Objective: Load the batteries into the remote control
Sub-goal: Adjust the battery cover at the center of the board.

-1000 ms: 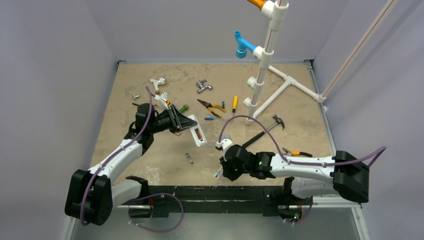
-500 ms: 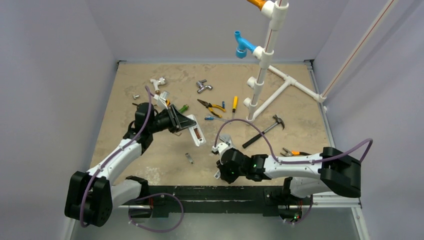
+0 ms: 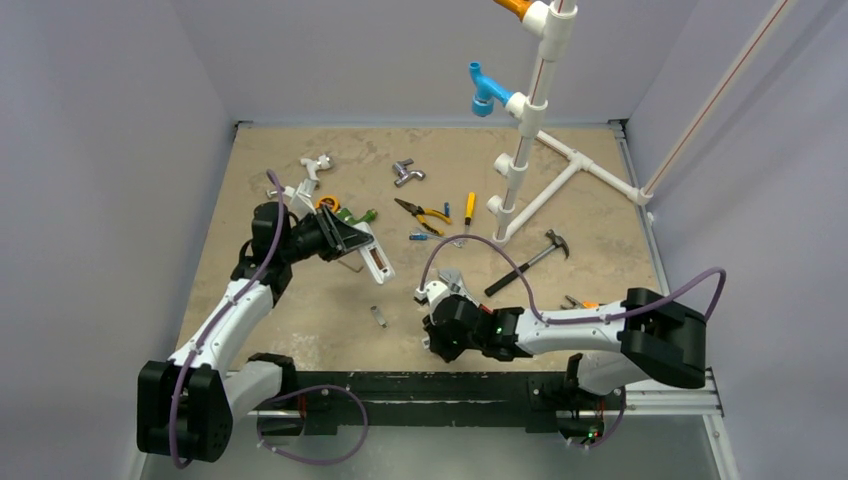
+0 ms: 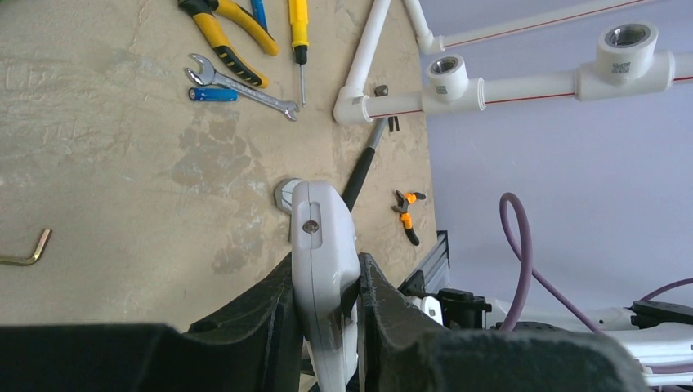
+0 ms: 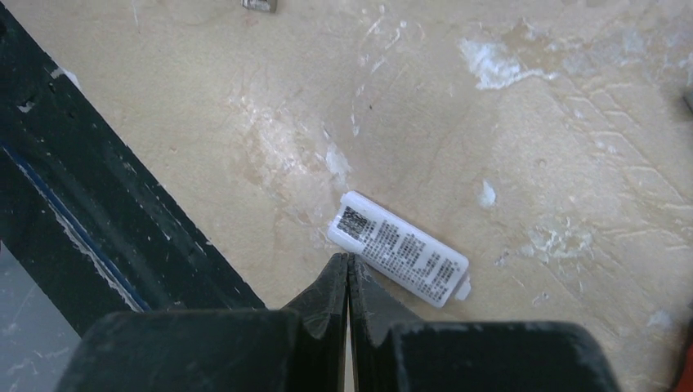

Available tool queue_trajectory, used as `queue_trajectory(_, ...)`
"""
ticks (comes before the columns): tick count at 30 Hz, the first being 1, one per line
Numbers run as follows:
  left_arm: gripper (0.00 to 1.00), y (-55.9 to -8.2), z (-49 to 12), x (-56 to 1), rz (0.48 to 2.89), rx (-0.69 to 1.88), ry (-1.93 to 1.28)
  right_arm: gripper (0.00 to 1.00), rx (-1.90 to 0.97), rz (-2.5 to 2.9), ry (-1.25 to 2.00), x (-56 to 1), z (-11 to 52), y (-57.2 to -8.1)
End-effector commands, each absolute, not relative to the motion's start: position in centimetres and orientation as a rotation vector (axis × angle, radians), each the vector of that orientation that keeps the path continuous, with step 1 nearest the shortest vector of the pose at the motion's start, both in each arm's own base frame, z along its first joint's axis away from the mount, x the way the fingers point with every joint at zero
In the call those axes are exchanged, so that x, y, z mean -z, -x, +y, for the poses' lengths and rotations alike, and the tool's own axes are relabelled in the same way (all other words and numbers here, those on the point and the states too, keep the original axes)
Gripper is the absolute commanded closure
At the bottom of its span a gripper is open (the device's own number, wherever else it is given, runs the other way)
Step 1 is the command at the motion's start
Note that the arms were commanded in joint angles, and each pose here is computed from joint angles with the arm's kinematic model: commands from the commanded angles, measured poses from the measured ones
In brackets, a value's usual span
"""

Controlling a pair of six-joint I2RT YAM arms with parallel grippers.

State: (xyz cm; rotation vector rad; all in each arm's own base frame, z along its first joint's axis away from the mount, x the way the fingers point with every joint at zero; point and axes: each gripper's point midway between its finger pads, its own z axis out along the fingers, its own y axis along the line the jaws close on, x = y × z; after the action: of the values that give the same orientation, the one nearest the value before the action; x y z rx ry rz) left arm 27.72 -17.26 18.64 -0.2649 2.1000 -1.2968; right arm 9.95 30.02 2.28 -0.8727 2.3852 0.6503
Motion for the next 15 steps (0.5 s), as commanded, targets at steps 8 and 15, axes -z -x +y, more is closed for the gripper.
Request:
queue_trajectory(8, 1.0, -27.7, -16.9, -20.5, 2.05, 1.281, 0.2, 1.0, -0.455, 2.348, 0.828, -2.1, 31.3, -13.4)
queue_trajectory(15, 1.0, -27.8, -16.8, -20.3, 2.056, 1.282, 0.203, 1.0, -0.336, 2.37, 0.738, -1.8, 28.9, -15.1)
